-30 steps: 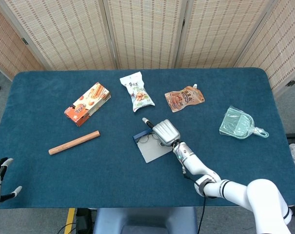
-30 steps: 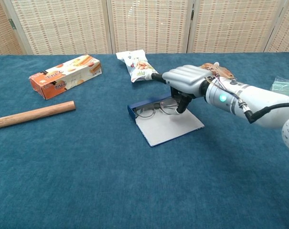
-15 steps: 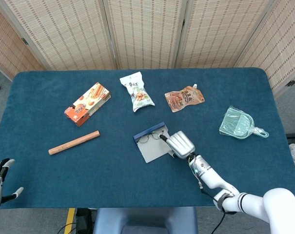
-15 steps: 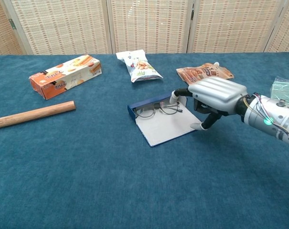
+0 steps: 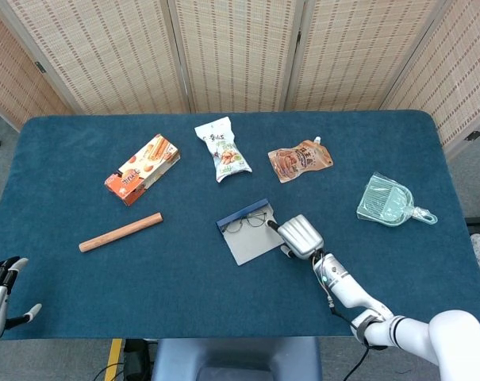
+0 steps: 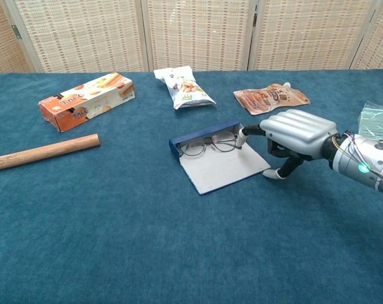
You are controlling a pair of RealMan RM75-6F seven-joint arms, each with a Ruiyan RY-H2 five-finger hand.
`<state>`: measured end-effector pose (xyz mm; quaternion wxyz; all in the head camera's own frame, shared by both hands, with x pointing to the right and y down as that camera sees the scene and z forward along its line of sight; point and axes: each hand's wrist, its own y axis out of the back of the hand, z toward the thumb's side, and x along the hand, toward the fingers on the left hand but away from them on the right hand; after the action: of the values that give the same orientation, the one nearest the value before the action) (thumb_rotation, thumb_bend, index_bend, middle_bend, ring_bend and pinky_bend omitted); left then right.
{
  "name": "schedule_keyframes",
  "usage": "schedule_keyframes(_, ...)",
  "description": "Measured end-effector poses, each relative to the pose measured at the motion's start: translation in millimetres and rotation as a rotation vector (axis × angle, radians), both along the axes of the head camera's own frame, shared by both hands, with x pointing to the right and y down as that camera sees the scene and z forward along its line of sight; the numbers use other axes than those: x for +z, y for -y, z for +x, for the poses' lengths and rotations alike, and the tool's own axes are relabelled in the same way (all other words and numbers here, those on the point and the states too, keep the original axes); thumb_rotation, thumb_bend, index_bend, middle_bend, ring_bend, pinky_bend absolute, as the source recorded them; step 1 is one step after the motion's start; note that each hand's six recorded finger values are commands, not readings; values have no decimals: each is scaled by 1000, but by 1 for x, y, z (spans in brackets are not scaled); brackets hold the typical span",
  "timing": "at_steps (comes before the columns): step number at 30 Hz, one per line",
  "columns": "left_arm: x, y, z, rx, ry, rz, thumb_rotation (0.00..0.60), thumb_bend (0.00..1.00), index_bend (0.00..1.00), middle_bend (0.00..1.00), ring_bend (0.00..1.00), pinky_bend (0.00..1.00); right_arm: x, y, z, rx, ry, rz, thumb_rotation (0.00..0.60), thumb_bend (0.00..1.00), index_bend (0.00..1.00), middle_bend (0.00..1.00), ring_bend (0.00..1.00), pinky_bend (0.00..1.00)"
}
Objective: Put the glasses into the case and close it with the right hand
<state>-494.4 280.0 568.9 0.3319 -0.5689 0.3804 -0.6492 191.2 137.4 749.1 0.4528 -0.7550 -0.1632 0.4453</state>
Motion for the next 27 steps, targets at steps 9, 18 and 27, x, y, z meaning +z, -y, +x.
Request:
schedule_keyframes(9, 0, 1, 0, 3, 0, 0, 600, 187, 192, 162, 147, 238, 6, -1, -4, -8, -7, -4, 600, 259, 247, 1000, 1000, 1000)
schedule_keyframes(18, -1, 0, 0, 1, -6, 0, 600, 187, 192, 162, 147, 238, 10, -1, -15, -22, 1, 8, 600, 270, 265, 1000, 1000, 1000)
schedule_keyframes(27, -2, 0, 0, -3, -14, 1, 600, 187, 192, 162, 147, 238, 6, 6, -25, -33, 26, 28, 600, 392, 321, 1000, 1000, 1000)
